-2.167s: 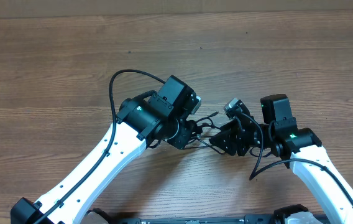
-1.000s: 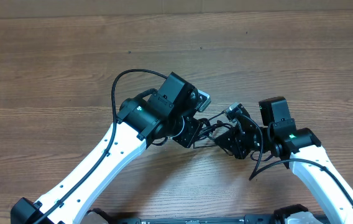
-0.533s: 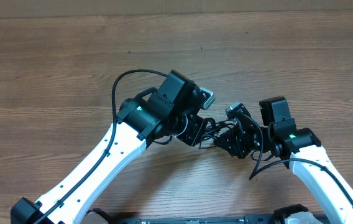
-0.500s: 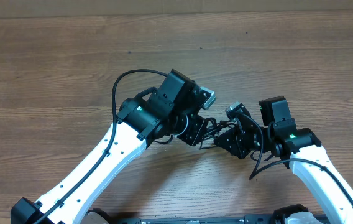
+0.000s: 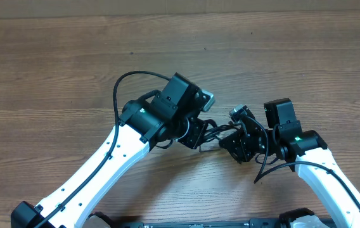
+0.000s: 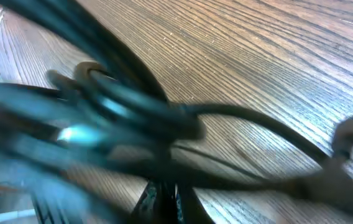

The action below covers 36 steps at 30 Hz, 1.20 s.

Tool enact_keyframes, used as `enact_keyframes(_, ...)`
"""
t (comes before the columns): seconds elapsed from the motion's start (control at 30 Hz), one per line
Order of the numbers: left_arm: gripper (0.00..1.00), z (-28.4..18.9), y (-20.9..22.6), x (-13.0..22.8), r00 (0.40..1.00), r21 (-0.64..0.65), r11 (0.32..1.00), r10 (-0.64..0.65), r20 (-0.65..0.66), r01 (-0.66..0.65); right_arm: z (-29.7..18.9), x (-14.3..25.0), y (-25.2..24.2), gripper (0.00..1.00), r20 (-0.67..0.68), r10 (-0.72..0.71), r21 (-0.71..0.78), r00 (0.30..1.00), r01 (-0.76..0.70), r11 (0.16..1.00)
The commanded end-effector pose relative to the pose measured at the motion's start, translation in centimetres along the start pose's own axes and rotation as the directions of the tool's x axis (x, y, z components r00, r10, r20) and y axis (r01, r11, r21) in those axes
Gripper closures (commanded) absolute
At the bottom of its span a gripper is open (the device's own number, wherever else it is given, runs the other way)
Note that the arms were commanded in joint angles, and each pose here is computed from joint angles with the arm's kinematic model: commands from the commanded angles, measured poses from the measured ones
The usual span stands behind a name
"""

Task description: Untangle cables

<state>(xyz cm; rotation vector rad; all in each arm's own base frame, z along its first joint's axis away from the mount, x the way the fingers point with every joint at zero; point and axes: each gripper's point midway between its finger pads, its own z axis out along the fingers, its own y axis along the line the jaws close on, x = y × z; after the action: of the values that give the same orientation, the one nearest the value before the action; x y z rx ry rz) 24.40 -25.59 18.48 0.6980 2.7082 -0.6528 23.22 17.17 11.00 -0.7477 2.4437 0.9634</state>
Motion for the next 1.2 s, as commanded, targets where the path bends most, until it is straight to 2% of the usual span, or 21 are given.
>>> enact_keyframes(0.0, 0.96, -0.6, 4.0, -0.1, 0.991, -0.222, 0.965, -0.129, 0.046, 0.136, -0.2, -0.7, -0.1, 0.96, 0.014, 0.009, 0.014, 1.0, -0.009, 1.0)
enact_keyframes(0.1, 0.96, -1.1, 5.5, 0.6, 0.976, -0.306, 0.927, -0.206, 0.063, 0.216, -0.2, -0.7, -0.1, 0.96, 0.015, 0.008, 0.014, 1.0, -0.008, 1.0)
enact_keyframes(0.27, 0.96, -1.5, 6.6, 1.0, 0.958, -0.362, 0.887, -0.273, 0.09, 0.287, -0.2, -0.7, -0.1, 0.96, 0.015, 0.009, 0.014, 1.0, -0.009, 1.0)
enact_keyframes(0.5, 0.96, -1.7, 7.2, 1.4, 0.954, -0.392, 0.871, -0.284, 0.091, 0.297, -0.2, -0.6, -0.1, 0.96, 0.009, 0.014, 0.013, 1.0, -0.014, 1.0)
enact_keyframes(0.67, 0.96, -2.3, 8.3, 1.7, 0.943, -0.453, 0.827, -0.311, 0.121, 0.331, -0.2, 0.2, 0.0, 0.96, -0.018, 0.038, 0.009, 0.999, -0.038, 0.999)
enact_keyframes(0.9, 0.96, -2.8, 9.3, 1.3, 0.865, -0.462, 0.732, -0.435, 0.25, 0.501, -0.3, 2.0, 0.5, 0.96, -0.086, 0.096, 0.001, 0.992, -0.096, 0.995)
enact_keyframes(1.17, 0.96, -2.9, 9.5, 1.0, 0.856, -0.462, 0.72, -0.439, 0.274, 0.518, -0.4, 2.8, 0.7, 0.96, -0.118, 0.128, -0.001, 0.985, -0.129, 0.992)
